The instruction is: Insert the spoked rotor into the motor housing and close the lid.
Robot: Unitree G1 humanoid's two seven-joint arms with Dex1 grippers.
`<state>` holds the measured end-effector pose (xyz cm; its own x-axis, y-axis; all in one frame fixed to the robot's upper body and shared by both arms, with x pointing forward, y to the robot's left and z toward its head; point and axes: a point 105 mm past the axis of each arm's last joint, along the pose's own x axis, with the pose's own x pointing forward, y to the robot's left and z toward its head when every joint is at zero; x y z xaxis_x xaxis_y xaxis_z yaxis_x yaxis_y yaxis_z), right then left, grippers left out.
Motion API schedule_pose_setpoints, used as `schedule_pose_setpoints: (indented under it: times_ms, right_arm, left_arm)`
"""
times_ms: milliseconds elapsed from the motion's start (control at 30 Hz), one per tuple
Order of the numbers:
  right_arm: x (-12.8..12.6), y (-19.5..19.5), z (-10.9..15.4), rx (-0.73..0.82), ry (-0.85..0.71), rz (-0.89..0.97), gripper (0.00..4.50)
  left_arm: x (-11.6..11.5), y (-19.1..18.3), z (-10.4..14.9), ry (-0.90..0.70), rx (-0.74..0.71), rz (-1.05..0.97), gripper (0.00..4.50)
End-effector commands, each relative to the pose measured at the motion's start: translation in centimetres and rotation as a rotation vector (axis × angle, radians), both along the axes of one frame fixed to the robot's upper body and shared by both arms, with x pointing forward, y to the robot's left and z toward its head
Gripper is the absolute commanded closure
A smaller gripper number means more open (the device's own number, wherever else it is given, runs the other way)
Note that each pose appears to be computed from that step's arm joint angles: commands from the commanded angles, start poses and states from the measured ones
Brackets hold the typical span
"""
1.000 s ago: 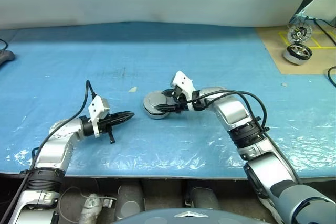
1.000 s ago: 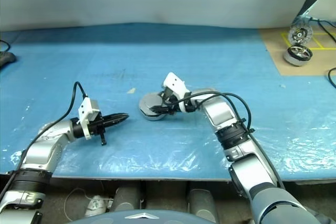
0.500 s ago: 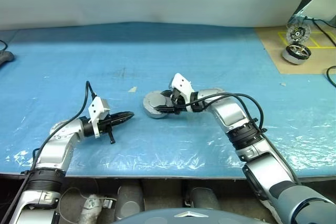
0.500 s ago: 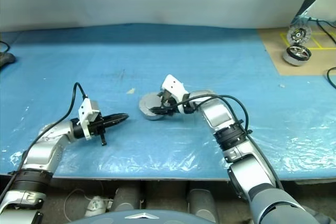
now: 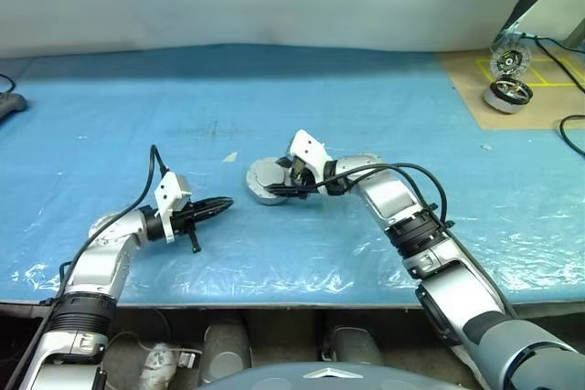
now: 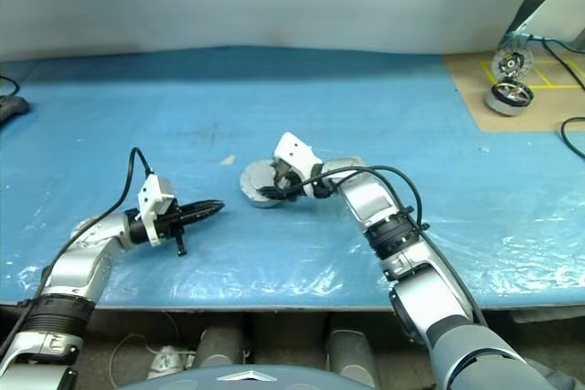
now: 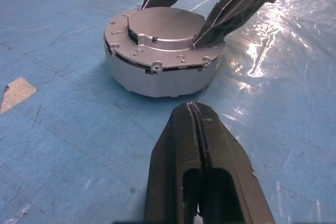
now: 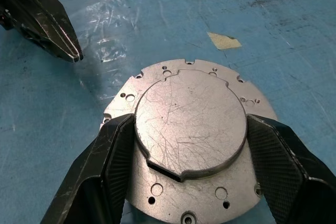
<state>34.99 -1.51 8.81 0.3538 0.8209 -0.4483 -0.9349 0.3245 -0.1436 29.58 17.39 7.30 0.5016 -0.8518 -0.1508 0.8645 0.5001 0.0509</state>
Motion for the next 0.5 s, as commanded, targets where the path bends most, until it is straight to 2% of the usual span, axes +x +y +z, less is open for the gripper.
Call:
schedule_pose_setpoints:
  times_ms: [33, 267, 400, 500]
  right_arm:
    - [-1.5, -0.9, -5.0, -0.088, 0.204, -0.063, 1.52]
    - [-0.7, 0.8, -0.9, 0.13, 0.236, -0.073, 1.52]
    - [-0.5, 0.7, -2.4, 0.017, 0.198, -0.09, 1.52]
    - [-1.2, 1.4, -2.4, 0.043, 0.238, -0.068, 1.52]
  left_arm:
    - [0.3, 0.0, 0.9, -0.045, -0.003, 0.002, 4.5]
    - [0.3, 0.0, 0.7, -0.045, -0.002, -0.001, 4.5]
    - [0.4, -0.1, 0.6, -0.045, 0.0, -0.002, 4.5]
    - [0.5, -0.1, 0.5, -0.046, 0.002, -0.004, 4.5]
